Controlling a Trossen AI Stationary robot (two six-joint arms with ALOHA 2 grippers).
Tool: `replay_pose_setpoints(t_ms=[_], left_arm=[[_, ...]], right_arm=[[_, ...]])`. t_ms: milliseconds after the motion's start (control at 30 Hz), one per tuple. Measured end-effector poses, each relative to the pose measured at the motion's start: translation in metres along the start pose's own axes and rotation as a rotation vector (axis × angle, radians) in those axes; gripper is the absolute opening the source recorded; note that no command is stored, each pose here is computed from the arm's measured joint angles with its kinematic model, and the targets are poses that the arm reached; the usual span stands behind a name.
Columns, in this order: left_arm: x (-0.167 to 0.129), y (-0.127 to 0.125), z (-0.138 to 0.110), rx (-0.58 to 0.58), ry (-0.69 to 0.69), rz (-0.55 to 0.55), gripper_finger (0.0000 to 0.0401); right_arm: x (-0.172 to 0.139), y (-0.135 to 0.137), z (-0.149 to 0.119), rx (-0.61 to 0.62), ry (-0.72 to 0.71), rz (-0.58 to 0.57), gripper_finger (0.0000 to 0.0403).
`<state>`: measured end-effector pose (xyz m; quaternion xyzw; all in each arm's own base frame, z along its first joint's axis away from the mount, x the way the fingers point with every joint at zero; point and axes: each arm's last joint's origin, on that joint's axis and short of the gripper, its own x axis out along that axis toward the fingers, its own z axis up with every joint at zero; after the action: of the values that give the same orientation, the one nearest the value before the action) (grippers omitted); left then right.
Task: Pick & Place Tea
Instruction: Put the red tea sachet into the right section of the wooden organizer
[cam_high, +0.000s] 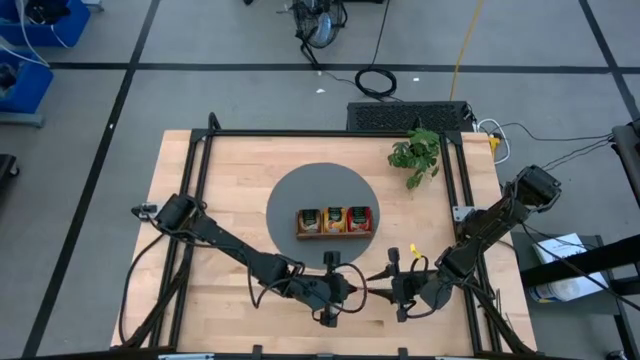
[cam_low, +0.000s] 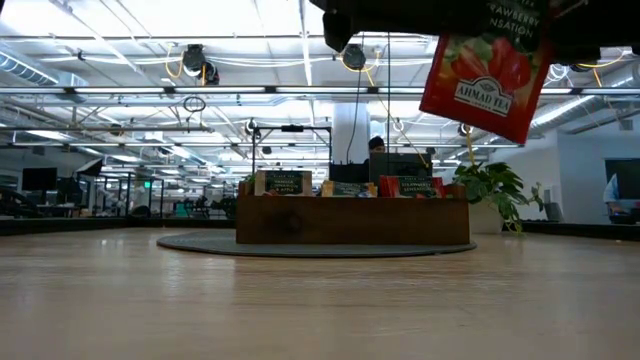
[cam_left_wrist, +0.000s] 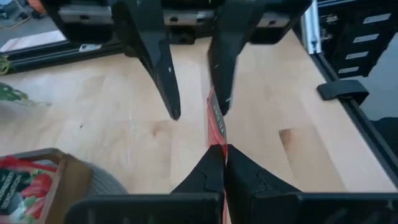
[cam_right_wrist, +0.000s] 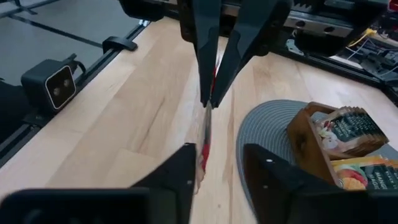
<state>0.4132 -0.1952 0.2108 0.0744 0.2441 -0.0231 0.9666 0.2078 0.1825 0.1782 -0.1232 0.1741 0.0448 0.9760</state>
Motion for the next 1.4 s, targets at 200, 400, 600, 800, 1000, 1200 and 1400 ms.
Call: replay_pose_setpoints(t_ms=[200,400,600,800,1000,1200,1400], left_arm=[[0.0,0.001,-0.001,-0.005,0.006,0.022,0.0002],[0.002,0.005,-0.001,-0.021,0.007,0.034,0.0002],[0.003,0.008,0.0,-0.032,0.008,0.042,0.0001],[0.002,0.007,-0.002,-0.025,0.023,0.042,0.0001],[0.002,0.007,-0.002,-0.026,0.024,0.042,0.001],[0.003,0.007,-0.002,-0.029,0.027,0.014,0.0018],[0.0,0.001,-0.003,0.002,0.027,0.0,0.0059]], right_arm=[[-0.001,-0.001,0.005,0.02,-0.032,0.008,0.0177],[0.007,-0.009,0.005,0.108,-0.014,0.062,0.0171],[0.012,-0.017,0.004,0.133,0.002,0.061,0.0117],[0.012,-0.017,0.004,0.078,-0.003,0.065,0.0013],[0.013,-0.018,0.005,0.072,-0.003,0.078,0.0003],[0.014,-0.019,0.001,0.066,0.027,0.072,0.0001],[0.014,-0.019,-0.001,0.078,0.051,0.069,0.0]])
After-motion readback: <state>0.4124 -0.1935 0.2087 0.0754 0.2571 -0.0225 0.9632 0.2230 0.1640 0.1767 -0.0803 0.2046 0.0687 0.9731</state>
